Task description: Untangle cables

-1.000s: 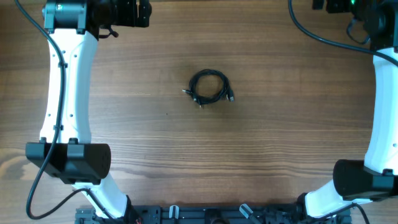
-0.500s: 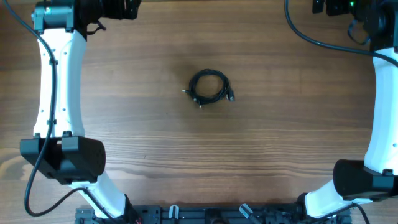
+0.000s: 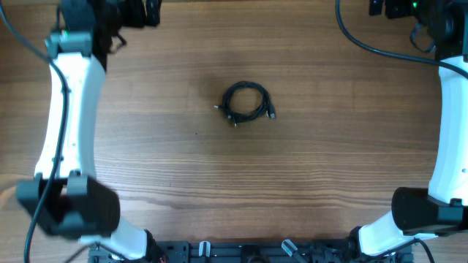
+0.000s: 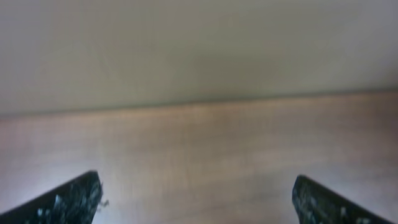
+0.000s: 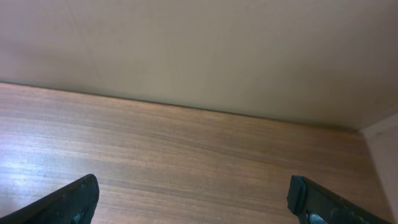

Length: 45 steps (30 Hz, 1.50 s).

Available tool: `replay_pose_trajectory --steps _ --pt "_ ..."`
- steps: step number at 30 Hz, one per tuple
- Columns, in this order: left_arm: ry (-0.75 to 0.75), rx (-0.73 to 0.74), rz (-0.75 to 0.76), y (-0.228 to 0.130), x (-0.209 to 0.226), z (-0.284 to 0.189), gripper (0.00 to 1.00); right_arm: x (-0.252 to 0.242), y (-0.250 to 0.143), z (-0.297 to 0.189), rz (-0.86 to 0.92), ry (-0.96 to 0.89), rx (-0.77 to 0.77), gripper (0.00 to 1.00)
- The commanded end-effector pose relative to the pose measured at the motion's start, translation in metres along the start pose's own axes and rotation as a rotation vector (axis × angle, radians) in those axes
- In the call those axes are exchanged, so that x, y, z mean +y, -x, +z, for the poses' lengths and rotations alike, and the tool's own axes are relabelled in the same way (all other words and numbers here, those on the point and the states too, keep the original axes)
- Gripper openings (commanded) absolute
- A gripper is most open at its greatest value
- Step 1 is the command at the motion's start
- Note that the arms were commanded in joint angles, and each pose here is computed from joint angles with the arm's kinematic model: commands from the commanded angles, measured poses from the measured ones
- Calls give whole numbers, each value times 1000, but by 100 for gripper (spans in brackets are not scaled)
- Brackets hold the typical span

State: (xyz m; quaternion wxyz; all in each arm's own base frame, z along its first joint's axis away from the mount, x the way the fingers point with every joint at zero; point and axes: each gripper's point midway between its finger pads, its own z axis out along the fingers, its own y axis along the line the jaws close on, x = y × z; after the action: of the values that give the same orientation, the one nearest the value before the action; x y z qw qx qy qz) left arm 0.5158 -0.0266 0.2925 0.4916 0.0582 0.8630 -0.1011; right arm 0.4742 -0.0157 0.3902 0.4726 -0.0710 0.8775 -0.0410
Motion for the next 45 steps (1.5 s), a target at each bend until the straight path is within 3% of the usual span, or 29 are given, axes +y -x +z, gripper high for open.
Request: replay_pose_trajectory --steps 1,7,18,20,24,32,45 --pt "22 -64 -59 -23 -9 -28 100 -4 10 -14 6 -23 -35 100" --pt "19 -120 -60 -51 -37 -36 100 -4 9 -14 16 -22 -31 100" --pt "-108 -41 -35 -79 -110 -16 100 -3 8 -13 64 -19 -27 100" --pt "-123 -12 -26 -89 -118 -5 92 -3 6 -13 75 -20 -21 100" --pt "-126 64 -21 -114 -122 15 86 -2 1 -13 86 -17 3 100" --pt "-110 246 -59 -152 -120 33 95 -2 -3 -13 94 -14 17 100" --pt "-214 374 -89 -144 -140 10 95 3 -22 9 90 8 99 100"
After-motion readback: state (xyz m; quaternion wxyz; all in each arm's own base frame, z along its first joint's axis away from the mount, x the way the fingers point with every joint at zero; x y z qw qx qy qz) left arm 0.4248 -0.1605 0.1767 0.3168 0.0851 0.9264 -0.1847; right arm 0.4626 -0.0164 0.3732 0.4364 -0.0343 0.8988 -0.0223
